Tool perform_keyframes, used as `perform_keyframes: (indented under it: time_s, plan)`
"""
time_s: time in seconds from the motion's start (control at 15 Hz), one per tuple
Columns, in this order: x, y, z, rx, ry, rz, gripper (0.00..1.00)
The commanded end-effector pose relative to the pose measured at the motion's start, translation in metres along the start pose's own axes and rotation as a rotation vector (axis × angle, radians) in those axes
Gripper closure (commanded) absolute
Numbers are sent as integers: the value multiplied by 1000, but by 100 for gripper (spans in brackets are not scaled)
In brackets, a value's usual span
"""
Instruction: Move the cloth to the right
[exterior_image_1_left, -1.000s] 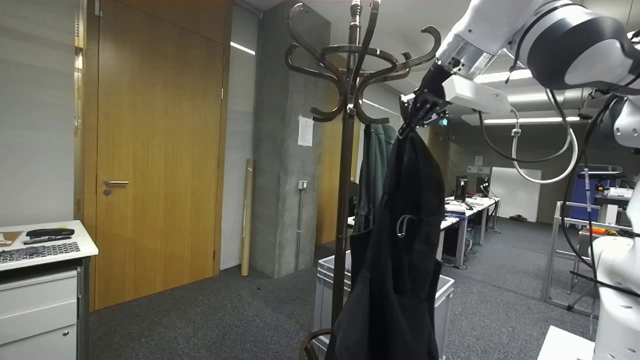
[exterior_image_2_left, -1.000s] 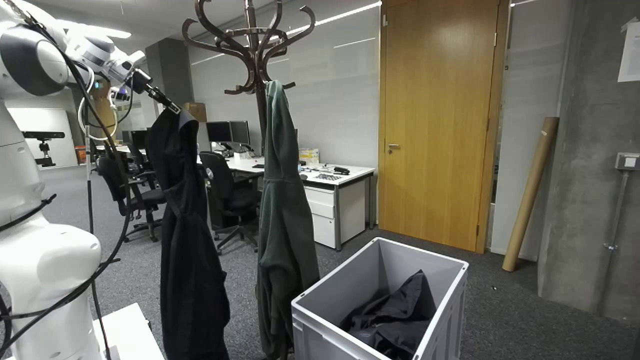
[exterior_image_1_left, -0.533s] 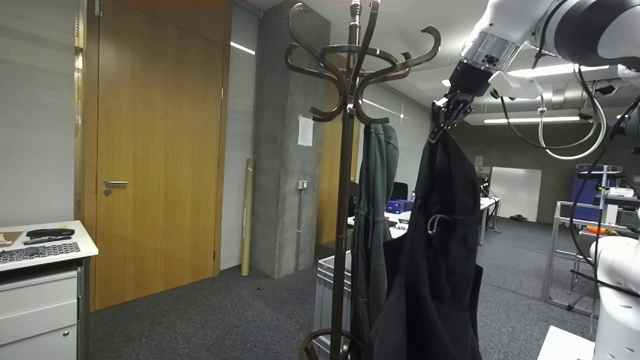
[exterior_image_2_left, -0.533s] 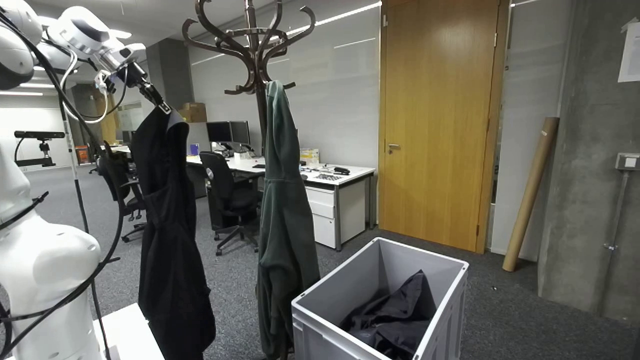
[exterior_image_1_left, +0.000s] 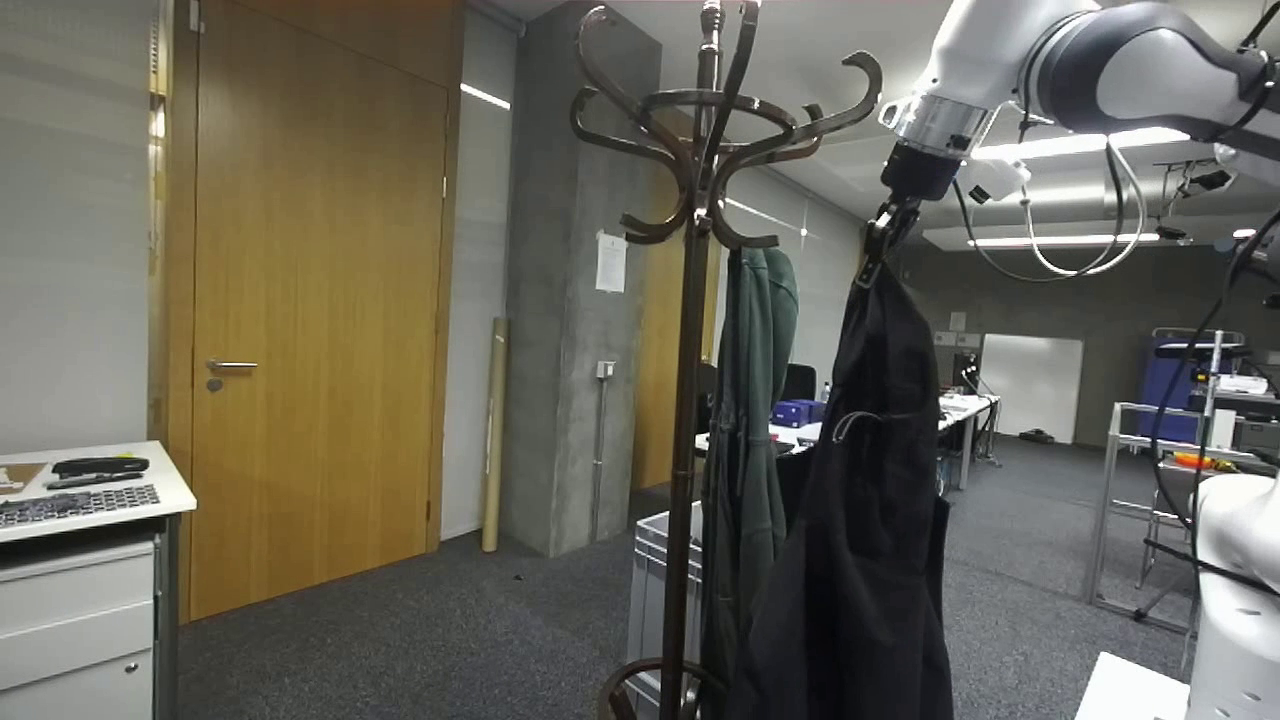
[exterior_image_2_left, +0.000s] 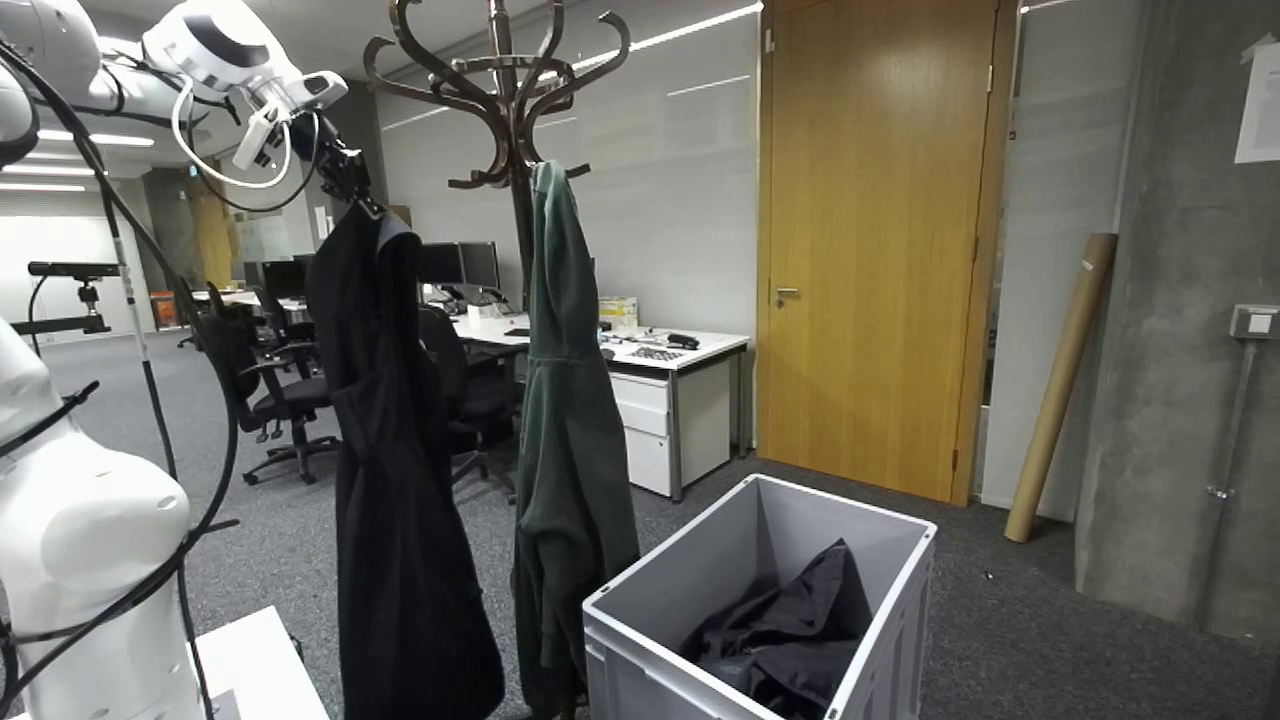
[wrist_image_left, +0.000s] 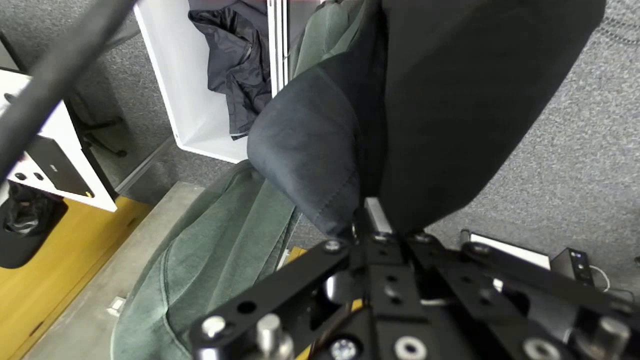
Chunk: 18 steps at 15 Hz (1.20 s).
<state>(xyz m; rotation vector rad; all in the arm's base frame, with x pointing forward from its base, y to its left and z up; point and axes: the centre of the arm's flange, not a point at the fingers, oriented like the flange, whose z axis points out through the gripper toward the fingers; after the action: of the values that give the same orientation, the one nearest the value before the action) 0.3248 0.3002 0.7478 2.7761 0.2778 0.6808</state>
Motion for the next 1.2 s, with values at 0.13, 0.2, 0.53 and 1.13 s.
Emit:
perform_keyframes:
  time_s: [0.13, 0.2, 0.53, 1.13]
  plan:
    - [3, 4, 5, 4, -9, -20, 99]
    - [2, 4, 4, 4, -9, -21, 99]
    - [2, 2, 4, 5, -8, -23, 99]
    - [2, 2, 3, 7, -8, -25, 99]
